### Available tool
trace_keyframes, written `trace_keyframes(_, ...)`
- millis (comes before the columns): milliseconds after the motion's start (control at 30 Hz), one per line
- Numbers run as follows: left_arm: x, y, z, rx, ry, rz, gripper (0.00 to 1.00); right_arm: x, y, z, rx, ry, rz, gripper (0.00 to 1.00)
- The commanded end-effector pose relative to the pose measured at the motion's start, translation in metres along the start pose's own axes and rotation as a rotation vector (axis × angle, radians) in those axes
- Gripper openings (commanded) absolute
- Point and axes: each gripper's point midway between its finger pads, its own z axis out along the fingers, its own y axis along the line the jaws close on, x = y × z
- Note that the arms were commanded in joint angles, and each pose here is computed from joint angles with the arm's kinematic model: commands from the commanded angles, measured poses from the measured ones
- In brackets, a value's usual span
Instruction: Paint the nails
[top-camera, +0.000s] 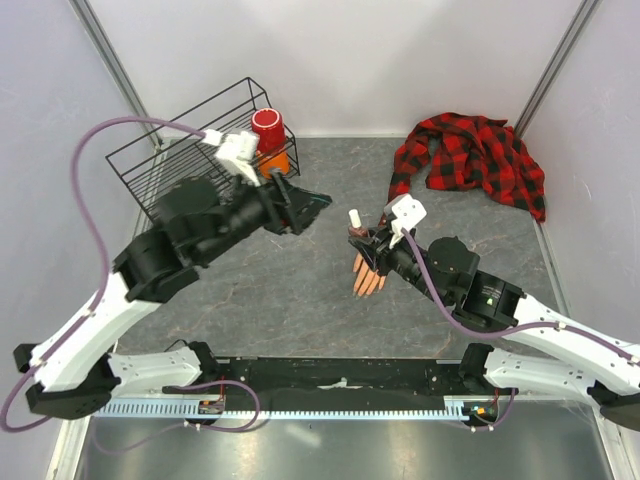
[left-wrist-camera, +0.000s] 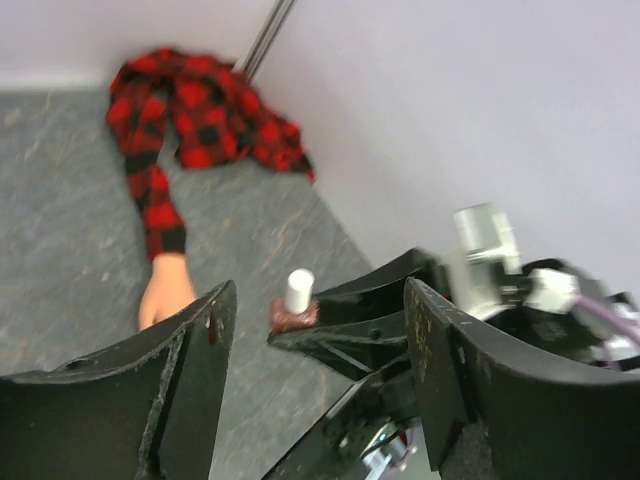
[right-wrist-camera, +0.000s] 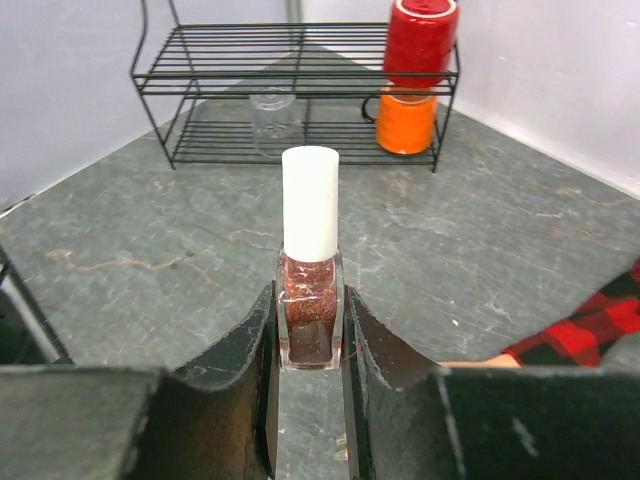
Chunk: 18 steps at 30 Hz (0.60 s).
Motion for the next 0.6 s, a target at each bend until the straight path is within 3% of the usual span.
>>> trace_keyframes(0,0.031,0.016,0.02,-0.079,0.098,-0.007,0.72,-0.035,-0.016,0.001,0.096,-0.091,0.032,0.0)
trace_keyframes(333,0.046,-0.008,0.05,0.028,0.063,0.107,0.7,-0.04,-0.015,0.001,0.092,-0.102,0.027,0.0)
trace_keyframes(567,0.056,-0.008,0.066,0.027,0.063,0.141,0.52,-0.043,-0.011,0.001,0.071,-0.113,0.032,0.0)
